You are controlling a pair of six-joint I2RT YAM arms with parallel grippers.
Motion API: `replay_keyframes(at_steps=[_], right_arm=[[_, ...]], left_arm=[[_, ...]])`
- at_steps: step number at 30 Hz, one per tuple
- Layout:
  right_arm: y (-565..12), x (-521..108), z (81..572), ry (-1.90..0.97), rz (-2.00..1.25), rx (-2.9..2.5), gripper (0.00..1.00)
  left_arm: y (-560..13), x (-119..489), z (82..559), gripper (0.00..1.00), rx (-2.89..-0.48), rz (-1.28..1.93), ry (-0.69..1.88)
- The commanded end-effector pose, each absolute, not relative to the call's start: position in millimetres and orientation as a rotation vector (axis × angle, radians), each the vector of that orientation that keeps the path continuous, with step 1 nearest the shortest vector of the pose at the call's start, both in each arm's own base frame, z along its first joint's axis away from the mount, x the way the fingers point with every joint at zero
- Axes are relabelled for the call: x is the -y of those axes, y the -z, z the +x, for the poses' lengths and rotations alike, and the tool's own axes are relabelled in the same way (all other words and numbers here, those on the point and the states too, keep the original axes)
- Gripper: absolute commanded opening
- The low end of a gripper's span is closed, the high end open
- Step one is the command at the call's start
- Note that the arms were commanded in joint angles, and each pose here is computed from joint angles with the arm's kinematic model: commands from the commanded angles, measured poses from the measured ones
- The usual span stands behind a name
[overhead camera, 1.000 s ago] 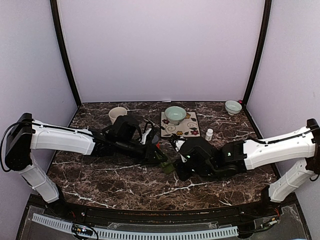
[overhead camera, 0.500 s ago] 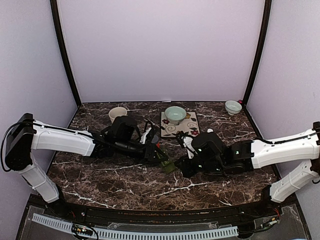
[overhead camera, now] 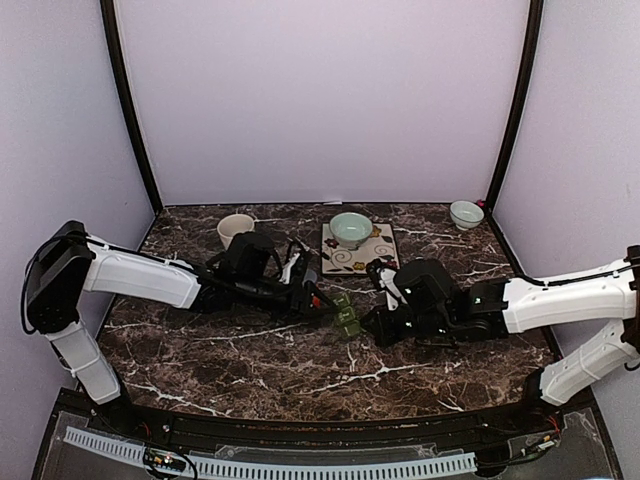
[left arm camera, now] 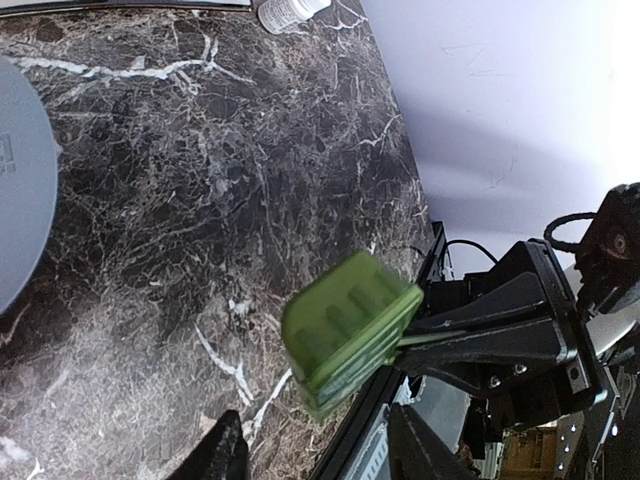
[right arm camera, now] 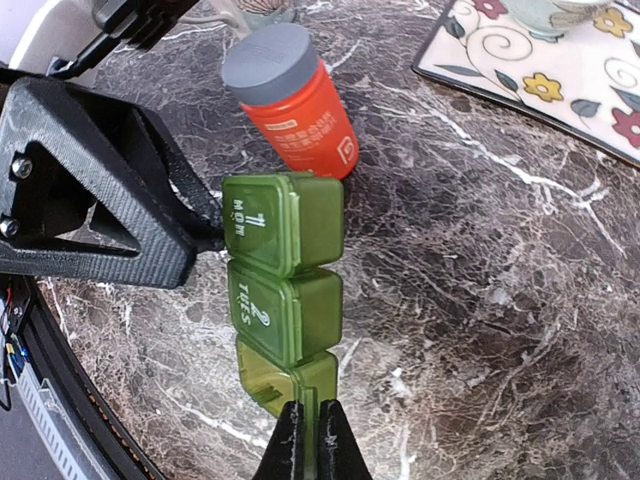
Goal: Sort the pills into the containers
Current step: Pass from the left arm to the right, then place the pill container at the center of the board.
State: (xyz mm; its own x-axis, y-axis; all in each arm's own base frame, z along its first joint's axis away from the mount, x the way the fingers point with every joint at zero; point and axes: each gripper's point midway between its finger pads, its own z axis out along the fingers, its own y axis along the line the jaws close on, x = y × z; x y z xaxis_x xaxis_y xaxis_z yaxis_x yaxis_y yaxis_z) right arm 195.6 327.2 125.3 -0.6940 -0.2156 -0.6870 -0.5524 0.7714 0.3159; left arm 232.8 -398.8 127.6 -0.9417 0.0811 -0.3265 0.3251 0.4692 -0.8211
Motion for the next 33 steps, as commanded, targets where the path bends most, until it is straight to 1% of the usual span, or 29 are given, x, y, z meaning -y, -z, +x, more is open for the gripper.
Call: replay_keyframes(at_steps=[1,7,11,19,23,33], right_arm=[[-136,-325,205,-0.757,-0.531,-2.285,0.00],[-125,-323,211,-0.819,-0.618,-2.367,0.00],[-117,-327,208,-0.902,-0.727,-2.432,0.00],[-93,-342,199,-1.019,-0.899,-2.531,0.00],[-82,-348,196,-1.098,-0.933,-2.569,0.00],[-50,-343,201,-1.064,-0.957,-2.692,0.00]], left_arm=[[-138,403,244,0.49,-2.423,0.362,1.470],[-151,401,257,0.50,-2.361,0.374,1.418],[-169,394,259,0.47,-2.293,0.385,1.385],[-192,361,259,0.44,-2.189,0.387,1.226],[-194,348,256,0.44,-2.180,0.384,1.167],[-186,334,252,0.43,-2.160,0.388,1.118]])
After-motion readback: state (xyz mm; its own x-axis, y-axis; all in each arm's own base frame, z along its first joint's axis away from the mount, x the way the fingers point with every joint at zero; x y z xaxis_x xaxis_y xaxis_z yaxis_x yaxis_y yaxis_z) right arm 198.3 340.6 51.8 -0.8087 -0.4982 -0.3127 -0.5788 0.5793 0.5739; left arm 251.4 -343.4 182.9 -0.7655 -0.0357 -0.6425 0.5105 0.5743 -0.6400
